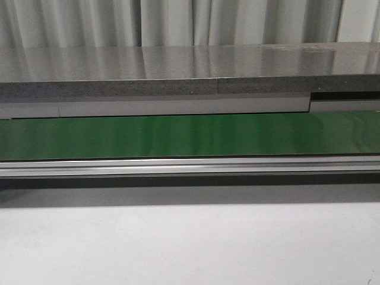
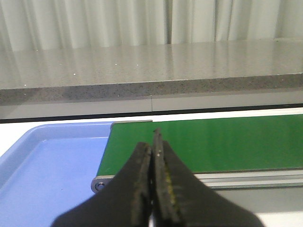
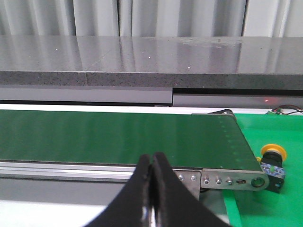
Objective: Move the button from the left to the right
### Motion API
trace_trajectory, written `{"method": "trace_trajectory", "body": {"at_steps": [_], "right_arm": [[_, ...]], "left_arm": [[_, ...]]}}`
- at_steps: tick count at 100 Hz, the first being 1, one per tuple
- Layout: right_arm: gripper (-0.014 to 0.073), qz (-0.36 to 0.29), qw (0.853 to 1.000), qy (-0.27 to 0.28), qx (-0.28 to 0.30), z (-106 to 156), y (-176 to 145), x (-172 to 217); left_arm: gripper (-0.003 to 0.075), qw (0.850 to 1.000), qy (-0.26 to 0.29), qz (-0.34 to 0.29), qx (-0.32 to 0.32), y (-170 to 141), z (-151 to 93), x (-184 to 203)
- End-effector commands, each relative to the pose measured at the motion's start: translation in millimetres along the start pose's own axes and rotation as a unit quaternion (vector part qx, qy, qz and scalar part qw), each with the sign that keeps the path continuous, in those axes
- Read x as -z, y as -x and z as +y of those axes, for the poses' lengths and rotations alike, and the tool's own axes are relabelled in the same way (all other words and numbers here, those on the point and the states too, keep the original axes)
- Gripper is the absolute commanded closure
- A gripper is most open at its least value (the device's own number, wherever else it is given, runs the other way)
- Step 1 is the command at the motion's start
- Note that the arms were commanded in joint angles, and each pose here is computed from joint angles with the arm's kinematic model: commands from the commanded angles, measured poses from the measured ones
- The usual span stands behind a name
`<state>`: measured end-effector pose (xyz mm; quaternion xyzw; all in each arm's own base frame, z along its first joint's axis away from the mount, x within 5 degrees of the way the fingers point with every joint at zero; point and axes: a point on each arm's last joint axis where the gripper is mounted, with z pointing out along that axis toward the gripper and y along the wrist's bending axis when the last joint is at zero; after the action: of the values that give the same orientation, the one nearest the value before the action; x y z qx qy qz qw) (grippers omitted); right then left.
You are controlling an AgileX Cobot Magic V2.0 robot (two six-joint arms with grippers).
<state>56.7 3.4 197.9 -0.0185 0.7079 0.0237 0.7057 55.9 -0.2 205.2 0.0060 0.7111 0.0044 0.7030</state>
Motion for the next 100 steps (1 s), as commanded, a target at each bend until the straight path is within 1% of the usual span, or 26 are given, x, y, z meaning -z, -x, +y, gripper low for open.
{"method": "trace_trajectory", "body": {"at_steps": [1,25,100], "right_arm": [[0.0662,-0.06,0.998,0.0,-0.001,0.0,13.9,2.8],[0.0662,-0.059,0.998,0.0,-0.001,0.0,13.7,2.8],[0.0662,-0.059,0.998,0.0,-0.001,0.0,13.7,2.8]], "left_arm": [[0.0741,0.999,0.005,-0.047,0.011,2.2,0.6,2.0],[0.0741,0.998,0.005,-0.055,0.018,-5.8,0.6,0.4],[0.0741,0.998,0.005,-0.064,0.015,-4.3,0.6,0.6]]}}
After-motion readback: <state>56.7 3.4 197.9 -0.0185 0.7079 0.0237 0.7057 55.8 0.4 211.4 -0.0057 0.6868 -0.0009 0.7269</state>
